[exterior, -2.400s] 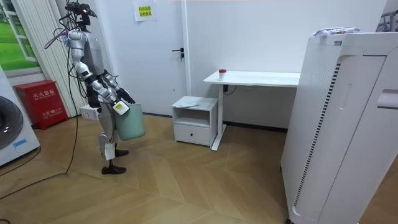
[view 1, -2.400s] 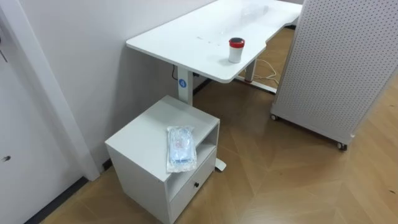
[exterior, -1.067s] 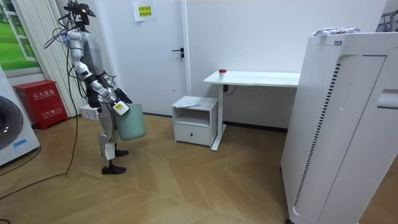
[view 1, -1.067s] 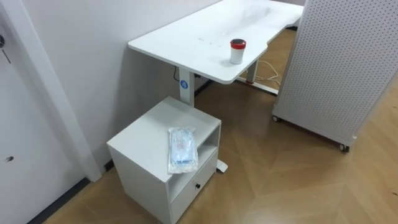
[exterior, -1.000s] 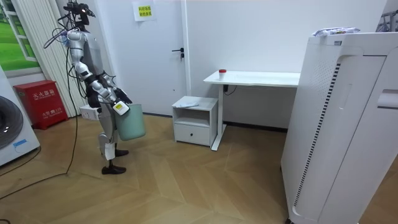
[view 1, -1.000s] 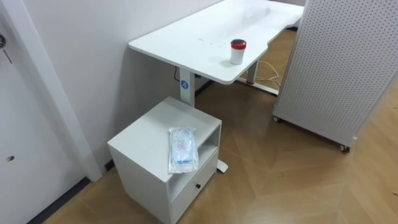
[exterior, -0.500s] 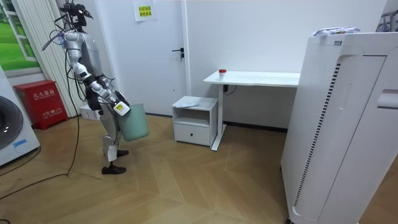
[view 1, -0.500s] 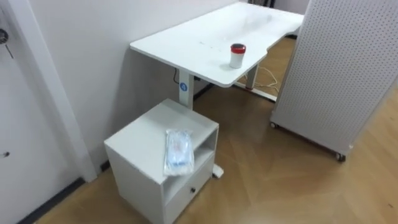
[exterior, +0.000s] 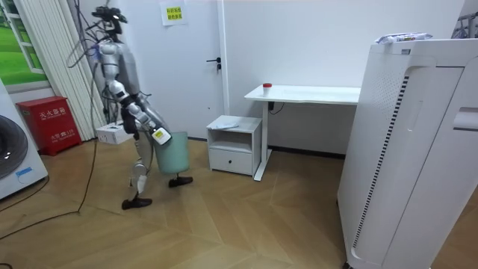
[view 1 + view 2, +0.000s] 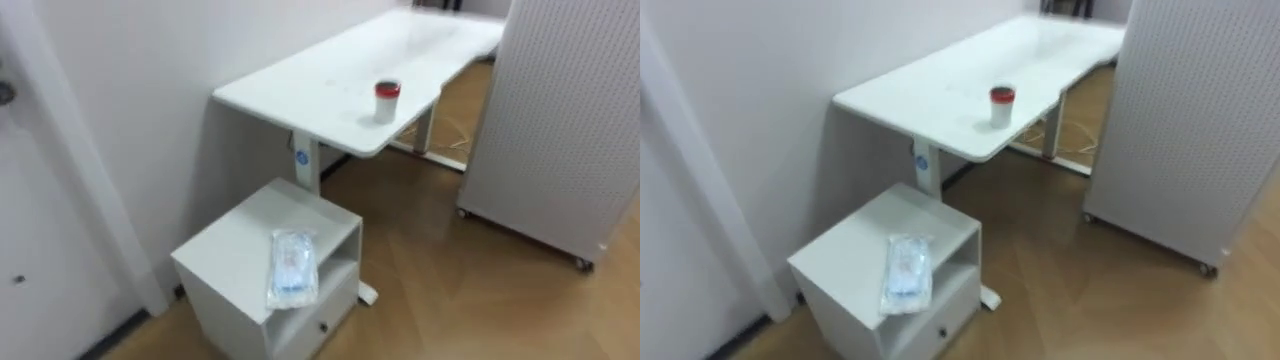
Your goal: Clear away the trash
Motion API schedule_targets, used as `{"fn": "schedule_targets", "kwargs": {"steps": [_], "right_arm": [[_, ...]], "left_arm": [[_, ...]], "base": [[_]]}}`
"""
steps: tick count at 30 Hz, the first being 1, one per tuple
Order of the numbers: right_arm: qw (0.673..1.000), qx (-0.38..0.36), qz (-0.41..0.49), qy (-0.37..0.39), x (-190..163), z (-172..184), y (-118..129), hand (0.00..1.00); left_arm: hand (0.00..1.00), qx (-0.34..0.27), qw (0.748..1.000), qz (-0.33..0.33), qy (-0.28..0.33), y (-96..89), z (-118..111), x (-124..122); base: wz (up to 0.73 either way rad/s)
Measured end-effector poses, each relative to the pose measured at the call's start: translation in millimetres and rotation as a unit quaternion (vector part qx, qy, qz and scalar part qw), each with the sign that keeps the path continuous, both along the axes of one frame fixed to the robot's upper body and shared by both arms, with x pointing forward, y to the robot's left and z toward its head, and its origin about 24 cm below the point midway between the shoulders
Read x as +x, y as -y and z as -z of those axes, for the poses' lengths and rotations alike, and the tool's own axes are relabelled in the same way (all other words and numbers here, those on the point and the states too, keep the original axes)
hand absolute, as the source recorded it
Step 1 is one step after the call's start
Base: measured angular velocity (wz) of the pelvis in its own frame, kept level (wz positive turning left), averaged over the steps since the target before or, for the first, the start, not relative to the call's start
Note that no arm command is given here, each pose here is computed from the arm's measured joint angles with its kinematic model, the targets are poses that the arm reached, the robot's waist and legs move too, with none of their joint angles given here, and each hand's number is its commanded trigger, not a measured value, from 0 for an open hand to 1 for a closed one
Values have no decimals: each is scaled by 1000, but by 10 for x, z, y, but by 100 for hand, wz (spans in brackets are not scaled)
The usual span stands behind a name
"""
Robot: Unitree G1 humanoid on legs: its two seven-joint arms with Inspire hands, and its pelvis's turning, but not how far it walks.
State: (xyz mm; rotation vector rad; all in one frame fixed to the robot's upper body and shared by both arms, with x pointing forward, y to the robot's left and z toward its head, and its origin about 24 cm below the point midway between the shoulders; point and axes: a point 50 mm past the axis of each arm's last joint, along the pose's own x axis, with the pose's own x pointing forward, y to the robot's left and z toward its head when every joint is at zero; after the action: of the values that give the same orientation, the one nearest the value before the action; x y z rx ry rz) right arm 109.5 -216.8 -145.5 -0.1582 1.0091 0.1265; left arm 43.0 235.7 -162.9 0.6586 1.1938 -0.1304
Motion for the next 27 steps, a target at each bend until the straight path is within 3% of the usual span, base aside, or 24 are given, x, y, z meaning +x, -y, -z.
{"fn": "schedule_targets", "kwargs": {"steps": [11,17,27], "right_arm": [[999,0,-17,36,248,-79,-62,100],[997,11,-37,64,373,-141,-177,100],[997,8,-51,65,318,-124,-157,100]], "left_arm": [[0,-14,996,8,86,40,-98,564],[0,-32,990,-34,134,88,-147,703],[0,-6,988,-36,151,77,-149,647]], "base": [[-10],[24],[16]]}}
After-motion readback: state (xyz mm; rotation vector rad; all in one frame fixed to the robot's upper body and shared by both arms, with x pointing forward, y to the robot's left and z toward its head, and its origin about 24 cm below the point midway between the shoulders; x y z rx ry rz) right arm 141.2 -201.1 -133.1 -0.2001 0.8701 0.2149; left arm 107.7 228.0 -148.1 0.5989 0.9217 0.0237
